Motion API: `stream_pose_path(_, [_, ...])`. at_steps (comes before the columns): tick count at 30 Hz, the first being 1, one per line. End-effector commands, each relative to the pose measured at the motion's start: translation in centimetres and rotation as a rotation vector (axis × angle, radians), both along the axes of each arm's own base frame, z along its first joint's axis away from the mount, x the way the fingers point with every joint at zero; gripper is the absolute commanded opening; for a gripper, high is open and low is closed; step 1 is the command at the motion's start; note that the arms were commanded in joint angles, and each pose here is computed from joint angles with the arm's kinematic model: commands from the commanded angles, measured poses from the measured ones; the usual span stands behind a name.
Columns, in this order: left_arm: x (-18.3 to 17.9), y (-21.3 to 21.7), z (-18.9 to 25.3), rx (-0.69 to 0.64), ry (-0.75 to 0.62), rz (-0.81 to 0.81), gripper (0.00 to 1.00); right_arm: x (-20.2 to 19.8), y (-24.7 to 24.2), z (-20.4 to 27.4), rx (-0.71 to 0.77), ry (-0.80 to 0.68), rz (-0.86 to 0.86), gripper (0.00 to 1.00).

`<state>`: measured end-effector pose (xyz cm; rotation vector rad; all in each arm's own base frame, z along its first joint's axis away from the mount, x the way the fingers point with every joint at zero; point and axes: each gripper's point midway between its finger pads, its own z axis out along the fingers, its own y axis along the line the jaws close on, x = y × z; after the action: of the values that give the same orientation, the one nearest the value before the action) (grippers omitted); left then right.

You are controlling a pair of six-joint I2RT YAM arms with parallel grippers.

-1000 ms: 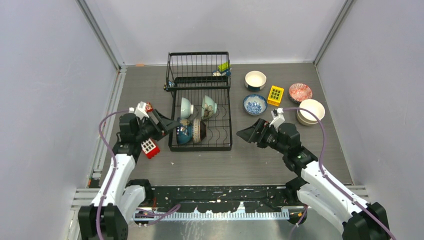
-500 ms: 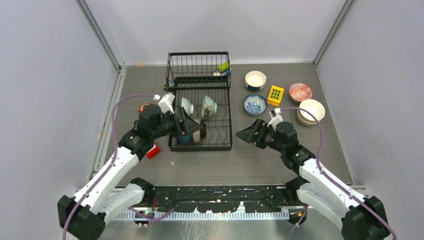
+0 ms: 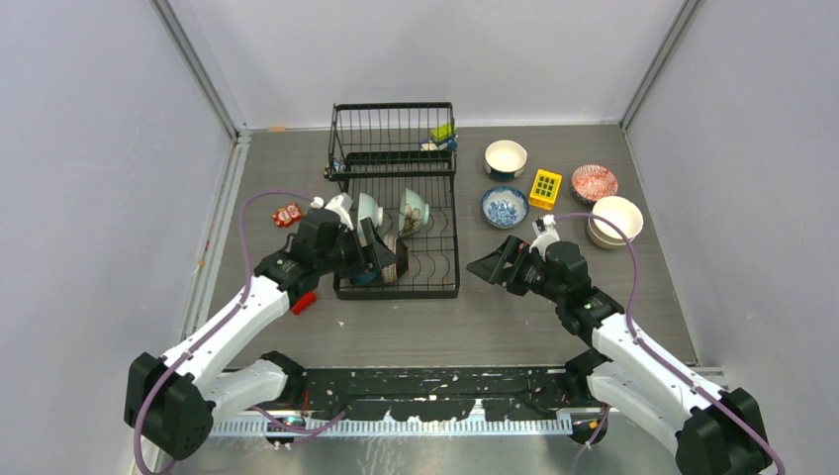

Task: Unload the bowls from the dish rack
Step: Pick up the bowl from the dish rack.

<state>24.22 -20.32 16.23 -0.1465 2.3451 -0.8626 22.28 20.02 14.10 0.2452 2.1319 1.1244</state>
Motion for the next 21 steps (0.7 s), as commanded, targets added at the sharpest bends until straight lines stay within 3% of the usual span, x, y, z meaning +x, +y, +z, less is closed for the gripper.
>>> stream_pose_path(1, [1.1,-0.2,0.0,0.005,-0.028,0.022,0.72,0.8,0.4,2.1,0.024,-0.055,-0.002,0.88])
stream_pose_path(12, [1.9,-1.3,-1.4,0.058,-0.011,0.009,0.73,0.8,0.3,1.9,0.019,-0.052,-0.005,0.88])
stream_pose_path(21, [2.2,-2.5,-1.5,0.021,-0.038,-0.037,0.72,0.7,0.2,1.7,0.015,-0.053,-0.006,0.88])
